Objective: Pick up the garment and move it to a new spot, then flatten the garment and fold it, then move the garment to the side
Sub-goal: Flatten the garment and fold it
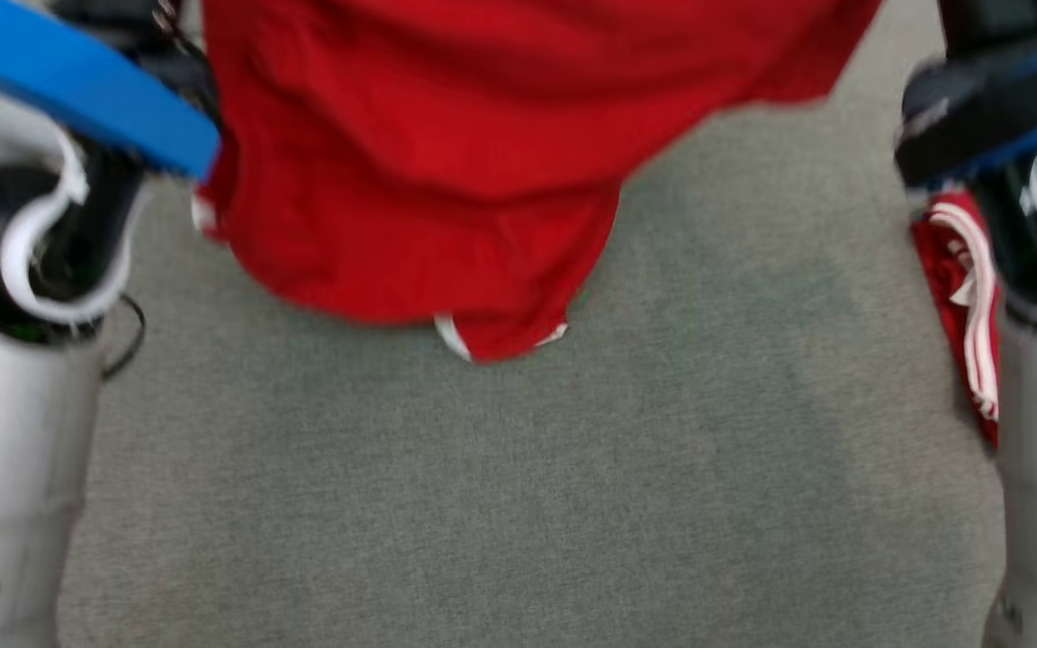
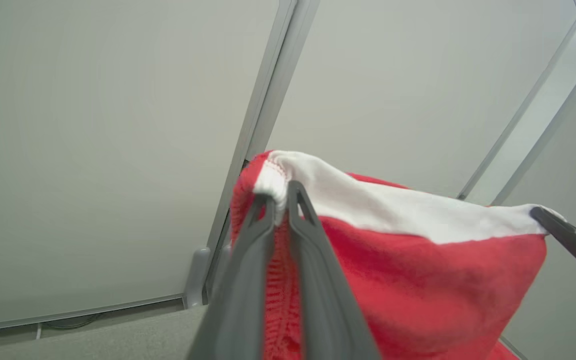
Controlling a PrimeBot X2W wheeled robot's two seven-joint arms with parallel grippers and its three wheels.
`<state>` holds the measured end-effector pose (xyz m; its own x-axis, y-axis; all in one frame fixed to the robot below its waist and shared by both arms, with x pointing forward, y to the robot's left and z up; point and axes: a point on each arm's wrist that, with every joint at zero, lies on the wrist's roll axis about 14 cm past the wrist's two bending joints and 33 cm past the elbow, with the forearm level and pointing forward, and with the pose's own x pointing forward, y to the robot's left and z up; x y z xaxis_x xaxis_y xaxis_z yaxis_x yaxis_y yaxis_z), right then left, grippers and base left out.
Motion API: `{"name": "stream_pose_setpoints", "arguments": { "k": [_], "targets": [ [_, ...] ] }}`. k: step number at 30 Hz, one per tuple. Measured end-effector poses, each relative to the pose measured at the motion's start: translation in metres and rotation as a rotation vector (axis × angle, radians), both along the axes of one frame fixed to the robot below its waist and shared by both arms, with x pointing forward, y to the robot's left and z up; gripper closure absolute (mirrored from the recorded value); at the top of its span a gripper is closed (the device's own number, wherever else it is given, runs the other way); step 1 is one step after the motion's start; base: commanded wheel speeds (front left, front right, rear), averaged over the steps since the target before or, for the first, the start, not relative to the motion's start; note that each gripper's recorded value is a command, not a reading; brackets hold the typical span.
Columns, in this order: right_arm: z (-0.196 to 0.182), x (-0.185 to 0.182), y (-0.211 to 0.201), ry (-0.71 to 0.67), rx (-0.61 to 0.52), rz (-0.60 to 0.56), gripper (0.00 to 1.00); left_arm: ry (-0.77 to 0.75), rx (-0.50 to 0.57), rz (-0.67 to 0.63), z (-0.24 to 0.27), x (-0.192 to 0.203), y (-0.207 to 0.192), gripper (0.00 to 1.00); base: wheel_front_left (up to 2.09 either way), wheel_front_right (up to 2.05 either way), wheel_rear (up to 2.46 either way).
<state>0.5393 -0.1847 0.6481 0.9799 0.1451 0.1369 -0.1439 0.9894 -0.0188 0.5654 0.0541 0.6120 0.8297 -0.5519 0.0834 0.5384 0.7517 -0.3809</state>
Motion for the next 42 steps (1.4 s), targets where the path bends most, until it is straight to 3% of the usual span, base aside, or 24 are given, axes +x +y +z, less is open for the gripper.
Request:
{"name": "stream_pose_setpoints", "arguments": {
  "k": [7, 14, 18, 21, 24, 29, 34, 42],
  "targets": [
    [0.029, 0.065, 0.022, -0.185, -0.079, 0.053, 1.00, -0.191, 0.006, 0.172, 0.027, 0.070, 0.029, 1.00, 0.00, 0.00, 0.00],
    [0.065, 0.081, 0.017, -0.366, -0.175, 0.042, 1.00, -0.385, -0.050, 0.223, 0.066, 0.088, 0.030, 1.00, 0.00, 0.00, 0.00],
    [0.024, 0.089, 0.012, -0.253, -0.194, 0.044, 1.00, -0.349, -0.048, 0.176, 0.033, 0.085, 0.014, 1.00, 0.00, 0.00, 0.00],
    [-0.039, 0.087, 0.004, -0.071, -0.178, 0.043, 1.00, -0.226, -0.046, 0.140, -0.025, 0.071, 0.003, 1.00, 0.00, 0.00, 0.00],
    [-0.101, 0.067, 0.001, 0.102, -0.132, 0.055, 1.00, -0.067, 0.009, 0.108, -0.093, 0.040, -0.002, 1.00, 0.00, 0.00, 0.00],
    [-0.166, 0.016, 0.003, 0.323, -0.062, 0.091, 1.00, 0.138, 0.093, 0.022, -0.170, -0.031, -0.008, 1.00, 0.00, 0.00, 0.00],
    [-0.194, -0.039, -0.010, 0.475, -0.009, 0.091, 1.00, 0.288, -0.005, 0.034, -0.189, -0.091, 0.002, 1.00, 0.00, 0.00, 0.00],
    [-0.203, -0.126, -0.022, 0.628, 0.058, 0.070, 1.00, 0.424, 0.008, -0.017, -0.196, -0.182, 0.010, 1.00, 0.00, 0.00, 0.00]
  ]
}}
